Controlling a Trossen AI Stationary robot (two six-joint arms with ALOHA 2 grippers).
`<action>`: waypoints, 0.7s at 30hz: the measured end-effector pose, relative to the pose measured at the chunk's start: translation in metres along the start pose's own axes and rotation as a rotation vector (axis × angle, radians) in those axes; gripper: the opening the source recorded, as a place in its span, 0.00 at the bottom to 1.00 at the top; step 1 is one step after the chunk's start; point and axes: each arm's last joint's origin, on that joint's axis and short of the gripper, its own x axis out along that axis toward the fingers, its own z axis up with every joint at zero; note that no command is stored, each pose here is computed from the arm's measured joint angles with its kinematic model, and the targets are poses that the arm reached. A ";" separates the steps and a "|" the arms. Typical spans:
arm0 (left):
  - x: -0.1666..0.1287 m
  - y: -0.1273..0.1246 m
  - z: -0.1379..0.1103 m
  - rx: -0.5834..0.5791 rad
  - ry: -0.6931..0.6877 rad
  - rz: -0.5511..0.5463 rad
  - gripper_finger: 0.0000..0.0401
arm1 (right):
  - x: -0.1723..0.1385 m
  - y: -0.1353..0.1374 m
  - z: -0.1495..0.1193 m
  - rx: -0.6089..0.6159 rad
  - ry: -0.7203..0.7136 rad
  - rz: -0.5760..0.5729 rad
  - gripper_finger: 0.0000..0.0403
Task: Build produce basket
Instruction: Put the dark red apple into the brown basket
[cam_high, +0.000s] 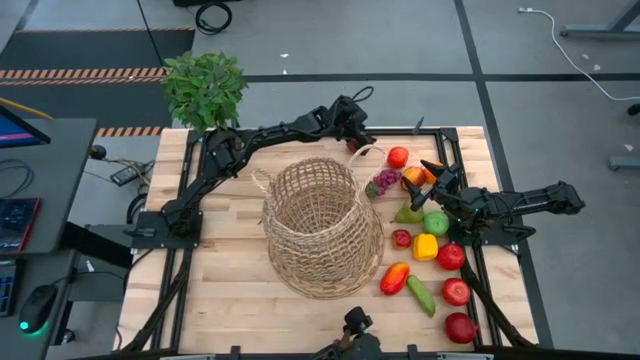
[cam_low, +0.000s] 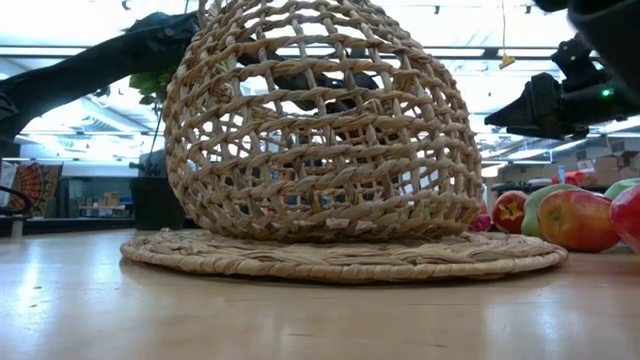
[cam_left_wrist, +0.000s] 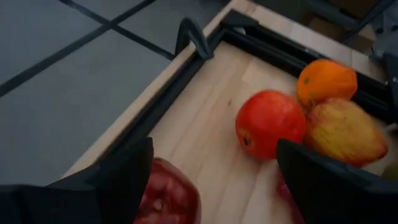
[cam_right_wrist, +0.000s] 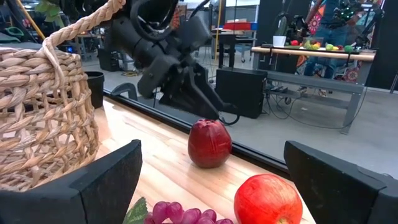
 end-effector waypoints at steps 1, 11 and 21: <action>0.000 -0.001 0.001 0.002 -0.009 0.000 0.86 | 0.000 0.000 0.000 0.002 -0.001 0.000 0.98; -0.003 0.006 -0.010 -0.129 0.110 0.084 0.87 | 0.000 0.000 0.000 0.002 -0.001 0.000 0.98; -0.008 -0.013 -0.006 0.000 0.132 0.192 0.87 | 0.000 0.000 0.000 0.002 -0.001 0.000 0.98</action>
